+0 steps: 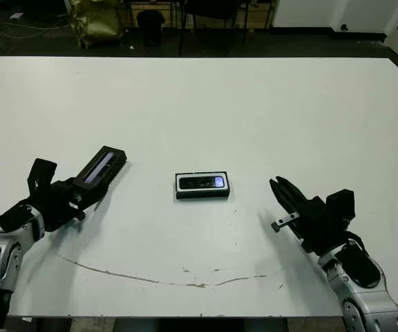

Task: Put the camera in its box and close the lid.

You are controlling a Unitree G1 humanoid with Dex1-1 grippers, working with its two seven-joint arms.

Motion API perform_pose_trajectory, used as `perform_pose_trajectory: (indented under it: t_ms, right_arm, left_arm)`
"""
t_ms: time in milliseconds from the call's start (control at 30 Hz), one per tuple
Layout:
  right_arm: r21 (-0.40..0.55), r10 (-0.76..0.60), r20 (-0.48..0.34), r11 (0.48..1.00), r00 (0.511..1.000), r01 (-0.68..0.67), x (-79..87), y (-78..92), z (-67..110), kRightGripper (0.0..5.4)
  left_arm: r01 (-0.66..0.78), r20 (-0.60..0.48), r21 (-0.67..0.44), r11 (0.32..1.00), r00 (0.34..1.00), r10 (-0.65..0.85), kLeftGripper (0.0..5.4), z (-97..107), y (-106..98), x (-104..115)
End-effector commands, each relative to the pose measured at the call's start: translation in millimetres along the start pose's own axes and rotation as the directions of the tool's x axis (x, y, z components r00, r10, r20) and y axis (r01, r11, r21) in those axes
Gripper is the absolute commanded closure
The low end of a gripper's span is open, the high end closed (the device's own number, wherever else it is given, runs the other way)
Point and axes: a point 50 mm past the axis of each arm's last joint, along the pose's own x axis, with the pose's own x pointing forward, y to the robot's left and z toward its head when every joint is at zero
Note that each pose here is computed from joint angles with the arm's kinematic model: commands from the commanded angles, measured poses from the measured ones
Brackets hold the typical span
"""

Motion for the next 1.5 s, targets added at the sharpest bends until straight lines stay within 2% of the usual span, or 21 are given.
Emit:
perform_pose_trajectory:
  t_ms: [33,233,467,567,667,833,1000,1167,1500]
  right_arm:
    - [-0.003,-0.007,-0.022,1.0,1.0,0.007,-3.0,-3.0,-5.3,5.4]
    - [-0.006,-0.015,-0.033,1.0,0.999,0.015,-2.9,-1.5,-4.3,5.4]
    - [0.005,-0.011,-0.035,1.0,0.999,0.011,-2.1,0.3,-4.9,5.4]
    - [0.007,-0.012,-0.044,1.0,0.999,0.012,-1.9,1.0,-4.4,5.4]
    - [0.008,-0.012,-0.042,1.0,0.999,0.012,-1.6,2.1,-3.5,5.4]
    - [0.007,-0.021,-0.051,1.0,0.998,0.021,-1.6,4.2,-2.3,5.4]
    - [-0.008,-0.037,-0.051,0.999,0.998,0.036,-0.8,4.9,-0.4,5.4]
    - [-0.011,-0.051,-0.041,0.999,0.998,0.05,0.0,3.1,0.9,5.4]
    - [-0.021,-0.089,-0.044,0.996,0.995,0.088,0.0,-5.6,2.5,5.4]
  left_arm:
    - [0.024,-0.106,-0.028,0.999,0.994,-0.027,2.98,-23,-5,-2]
    - [0.018,-0.031,0.035,0.999,0.999,-0.017,2.98,-6,-10,-6]
    - [0.074,0.161,0.215,0.974,0.981,-0.11,2.98,50,-12,-22]
    - [0.101,0.171,0.284,0.953,0.973,-0.154,2.98,76,-15,-26]
    - [0.154,0.155,0.403,0.902,0.96,-0.233,2.98,101,-22,-26]
    - [0.278,0.112,0.484,0.83,0.921,-0.374,2.98,125,-40,-17]
    - [0.401,0.04,0.54,0.74,0.866,-0.498,2.98,137,-60,-1]
    - [0.509,-0.073,0.538,0.672,0.823,-0.564,2.98,141,-76,16]
    - [0.606,-0.2,0.553,0.572,0.763,-0.614,2.98,136,-84,39]
